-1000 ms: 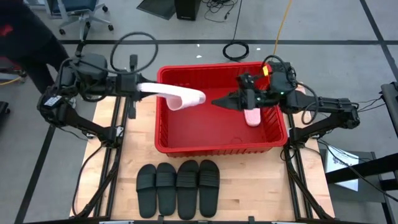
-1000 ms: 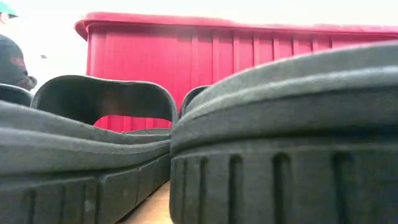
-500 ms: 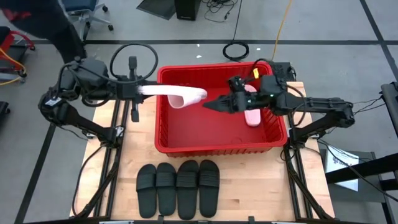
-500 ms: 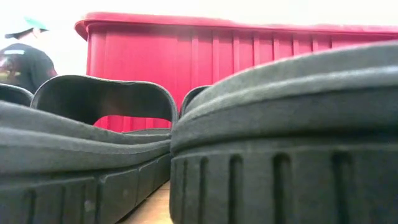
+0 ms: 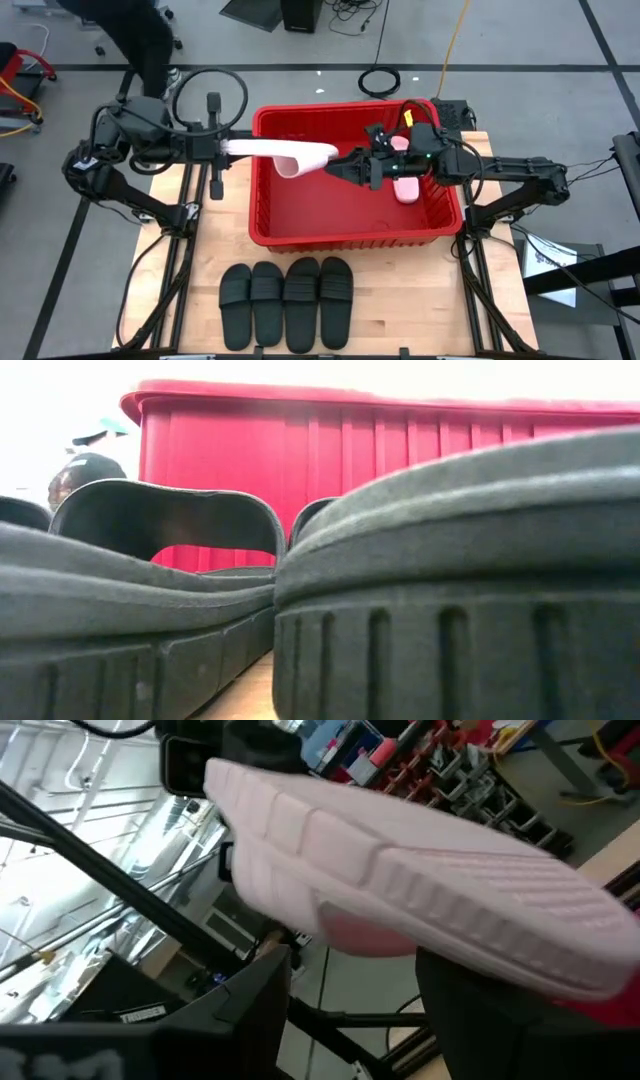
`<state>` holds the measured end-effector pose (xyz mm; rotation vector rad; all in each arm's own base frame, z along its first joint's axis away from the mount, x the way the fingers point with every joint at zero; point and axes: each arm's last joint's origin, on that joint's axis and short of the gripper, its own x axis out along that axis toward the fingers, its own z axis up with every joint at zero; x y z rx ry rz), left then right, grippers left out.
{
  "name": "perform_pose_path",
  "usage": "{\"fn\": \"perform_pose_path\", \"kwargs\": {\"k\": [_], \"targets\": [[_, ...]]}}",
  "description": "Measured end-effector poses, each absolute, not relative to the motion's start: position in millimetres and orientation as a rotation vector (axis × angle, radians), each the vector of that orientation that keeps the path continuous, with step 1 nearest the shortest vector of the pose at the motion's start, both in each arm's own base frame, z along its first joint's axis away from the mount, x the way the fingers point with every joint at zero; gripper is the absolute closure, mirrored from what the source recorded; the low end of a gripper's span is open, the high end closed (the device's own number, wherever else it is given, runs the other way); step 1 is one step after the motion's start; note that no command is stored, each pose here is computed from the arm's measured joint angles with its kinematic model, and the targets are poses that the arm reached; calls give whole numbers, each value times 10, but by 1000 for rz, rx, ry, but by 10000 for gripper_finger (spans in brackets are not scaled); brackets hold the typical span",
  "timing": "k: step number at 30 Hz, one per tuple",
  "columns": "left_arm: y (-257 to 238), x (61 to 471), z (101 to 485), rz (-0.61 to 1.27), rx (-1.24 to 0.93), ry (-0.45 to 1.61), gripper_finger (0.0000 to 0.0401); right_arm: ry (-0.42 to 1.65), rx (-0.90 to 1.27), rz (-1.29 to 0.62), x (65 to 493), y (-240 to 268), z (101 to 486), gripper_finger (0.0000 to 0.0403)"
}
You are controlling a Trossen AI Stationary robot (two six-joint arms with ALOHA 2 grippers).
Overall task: Pick and place slides into bin
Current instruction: Stack the pink slide on top of the pink slide in the red bin
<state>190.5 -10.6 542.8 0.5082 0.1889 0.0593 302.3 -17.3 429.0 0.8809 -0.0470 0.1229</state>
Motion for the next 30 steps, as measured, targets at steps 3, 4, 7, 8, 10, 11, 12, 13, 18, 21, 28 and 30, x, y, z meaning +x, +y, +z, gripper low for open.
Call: {"fn": "perform_pose_path", "kwargs": {"k": [3,4,7,8,10,11,12,13,18,21,28,30], "targets": [[-117,1902,5429,57,500,187,355,-74,879,130,3017,-186,4318,198],[-119,1904,5429,56,496,187,355,-87,878,135,3016,-186,4330,198],[-122,1926,5421,55,488,191,359,-95,877,137,3015,-188,4338,198],[-123,1931,5419,54,486,192,359,-95,877,138,3015,-187,4338,198],[-125,1961,5407,53,481,199,359,-100,876,137,3014,-188,4342,198],[-128,1984,5398,52,478,203,359,-105,875,139,3013,-188,4347,198],[-128,1995,5394,52,478,206,359,-113,874,143,3012,-188,4354,198],[-129,2004,5390,52,478,208,357,-122,873,147,3011,-187,4363,198],[-139,2102,5359,47,480,220,357,-153,844,153,3006,-188,4391,200],[-146,2179,5344,48,476,219,359,-158,827,157,3006,-178,4395,220],[-146,2186,5415,65,475,145,344,-185,811,183,2989,-163,4434,340],[-146,2177,5424,66,472,137,344,-212,783,195,2983,-161,4461,379]]}}
